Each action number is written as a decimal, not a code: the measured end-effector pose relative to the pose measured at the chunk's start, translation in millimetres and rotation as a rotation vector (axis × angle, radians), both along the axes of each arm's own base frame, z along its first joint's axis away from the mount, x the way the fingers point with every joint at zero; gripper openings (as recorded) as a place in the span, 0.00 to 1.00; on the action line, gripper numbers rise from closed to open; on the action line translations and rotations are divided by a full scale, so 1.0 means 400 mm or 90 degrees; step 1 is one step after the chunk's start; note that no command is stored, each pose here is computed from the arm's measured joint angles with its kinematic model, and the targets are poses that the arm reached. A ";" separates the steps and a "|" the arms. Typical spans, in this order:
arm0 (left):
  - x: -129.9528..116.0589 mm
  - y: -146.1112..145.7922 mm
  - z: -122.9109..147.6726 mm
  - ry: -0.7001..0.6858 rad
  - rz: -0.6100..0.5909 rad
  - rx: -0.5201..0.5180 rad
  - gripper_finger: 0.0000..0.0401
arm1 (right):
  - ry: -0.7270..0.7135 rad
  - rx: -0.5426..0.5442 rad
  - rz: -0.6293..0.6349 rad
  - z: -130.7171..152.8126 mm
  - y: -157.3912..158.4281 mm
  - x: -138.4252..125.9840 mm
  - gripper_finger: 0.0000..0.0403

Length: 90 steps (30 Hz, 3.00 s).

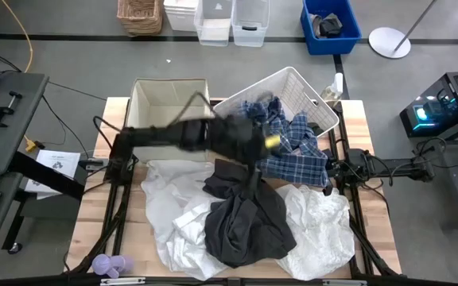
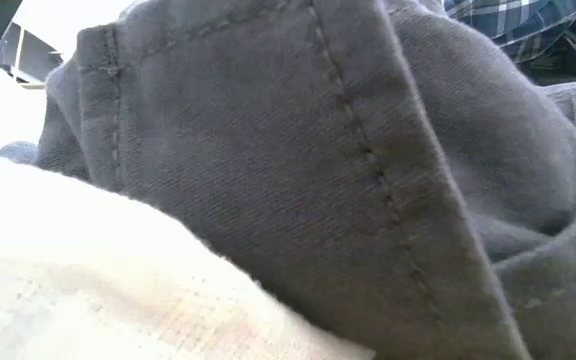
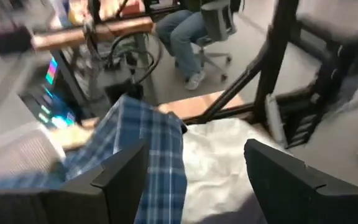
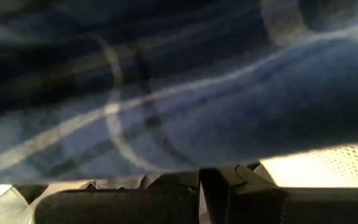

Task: Sort clothes
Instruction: Put the blue shirt into the white bin, then put the black shorts into the white bin

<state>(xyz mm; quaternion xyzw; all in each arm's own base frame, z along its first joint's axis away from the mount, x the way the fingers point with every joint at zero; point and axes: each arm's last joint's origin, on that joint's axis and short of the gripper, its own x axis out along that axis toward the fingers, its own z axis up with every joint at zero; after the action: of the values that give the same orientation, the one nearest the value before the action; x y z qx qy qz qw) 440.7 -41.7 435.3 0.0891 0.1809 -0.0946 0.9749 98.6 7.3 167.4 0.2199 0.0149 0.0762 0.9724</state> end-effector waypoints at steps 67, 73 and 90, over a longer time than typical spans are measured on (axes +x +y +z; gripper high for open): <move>0.060 0.355 -0.329 0.418 0.401 0.040 0.10 | 0.006 0.000 0.000 -0.002 0.000 0.001 0.00; 0.044 0.363 -0.253 0.335 0.419 0.063 0.30 | 0.008 0.000 -0.001 -0.002 0.000 0.002 0.00; -0.066 0.228 -0.041 0.190 0.381 0.061 0.64 | 0.009 0.000 0.000 -0.003 0.000 0.002 0.00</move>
<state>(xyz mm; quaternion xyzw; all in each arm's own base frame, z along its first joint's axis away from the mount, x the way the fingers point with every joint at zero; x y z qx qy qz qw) 414.3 49.6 419.1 0.0629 0.3440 0.1920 0.9170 99.5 7.3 166.3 0.2202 0.0218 0.0744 0.9724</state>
